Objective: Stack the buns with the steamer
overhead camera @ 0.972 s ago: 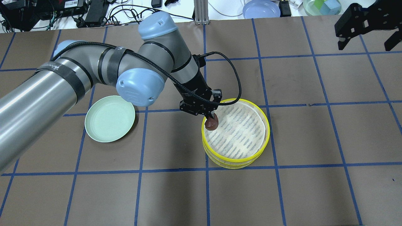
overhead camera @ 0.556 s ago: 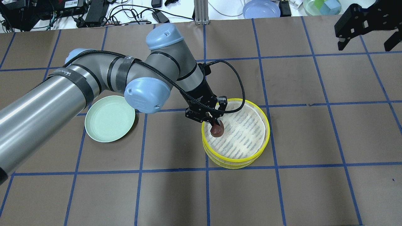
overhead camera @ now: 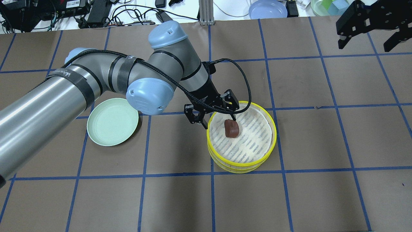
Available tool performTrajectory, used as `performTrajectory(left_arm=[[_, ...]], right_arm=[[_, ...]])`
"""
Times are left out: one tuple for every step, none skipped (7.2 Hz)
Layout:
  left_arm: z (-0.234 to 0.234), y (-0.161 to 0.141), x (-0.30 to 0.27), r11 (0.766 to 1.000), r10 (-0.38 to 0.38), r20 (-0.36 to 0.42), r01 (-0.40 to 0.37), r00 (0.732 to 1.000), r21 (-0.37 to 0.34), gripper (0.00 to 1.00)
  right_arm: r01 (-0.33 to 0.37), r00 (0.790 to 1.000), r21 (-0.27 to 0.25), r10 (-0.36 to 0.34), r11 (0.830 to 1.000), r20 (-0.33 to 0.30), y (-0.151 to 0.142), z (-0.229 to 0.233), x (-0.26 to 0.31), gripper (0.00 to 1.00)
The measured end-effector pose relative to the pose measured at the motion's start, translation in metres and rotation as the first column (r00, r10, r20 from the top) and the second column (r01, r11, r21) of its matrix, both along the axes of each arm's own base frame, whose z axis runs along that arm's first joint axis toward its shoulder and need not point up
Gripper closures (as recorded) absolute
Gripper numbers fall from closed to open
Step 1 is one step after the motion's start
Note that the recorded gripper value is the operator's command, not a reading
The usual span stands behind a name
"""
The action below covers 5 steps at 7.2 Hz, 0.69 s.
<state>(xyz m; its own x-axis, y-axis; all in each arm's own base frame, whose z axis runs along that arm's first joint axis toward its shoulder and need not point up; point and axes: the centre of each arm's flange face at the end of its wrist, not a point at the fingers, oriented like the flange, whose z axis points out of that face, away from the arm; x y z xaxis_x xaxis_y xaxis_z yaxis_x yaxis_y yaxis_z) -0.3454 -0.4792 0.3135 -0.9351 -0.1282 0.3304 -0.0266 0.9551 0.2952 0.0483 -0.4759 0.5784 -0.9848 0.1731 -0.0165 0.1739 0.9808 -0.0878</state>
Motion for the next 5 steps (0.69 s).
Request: performTrajectory(left_arm=[[0.001, -0.003, 0.006, 1.000, -0.003, 0.033, 0.003, 0.999, -0.018, 0.00], [0.008, -0.010, 0.021, 0.998, -0.002, 0.098, 0.008, 0.995, -0.059, 0.01], [0.027, -0.025, 0.045, 0.993, 0.007, 0.159, 0.013, 0.987, -0.121, 0.01], [0.058, -0.041, 0.073, 0.983, 0.006, 0.205, 0.032, 0.979, -0.180, 0.00], [0.091, -0.052, 0.101, 0.974, -0.009, 0.259, 0.067, 0.966, -0.217, 0.00]], right_arm=[[0.051, 0.998, -0.003, -0.051, 0.999, 0.029, -0.002, 0.000, 0.010, 0.00], [0.067, 0.997, 0.006, -0.067, 0.998, 0.036, -0.003, -0.004, 0.025, 0.00], [0.053, 0.998, 0.027, -0.054, 0.998, 0.015, -0.002, -0.012, 0.041, 0.00], [0.043, 0.999, 0.050, -0.043, 0.998, 0.001, 0.004, -0.024, 0.054, 0.00], [0.039, 0.999, 0.064, -0.039, 0.997, -0.006, 0.012, -0.037, 0.064, 0.00]])
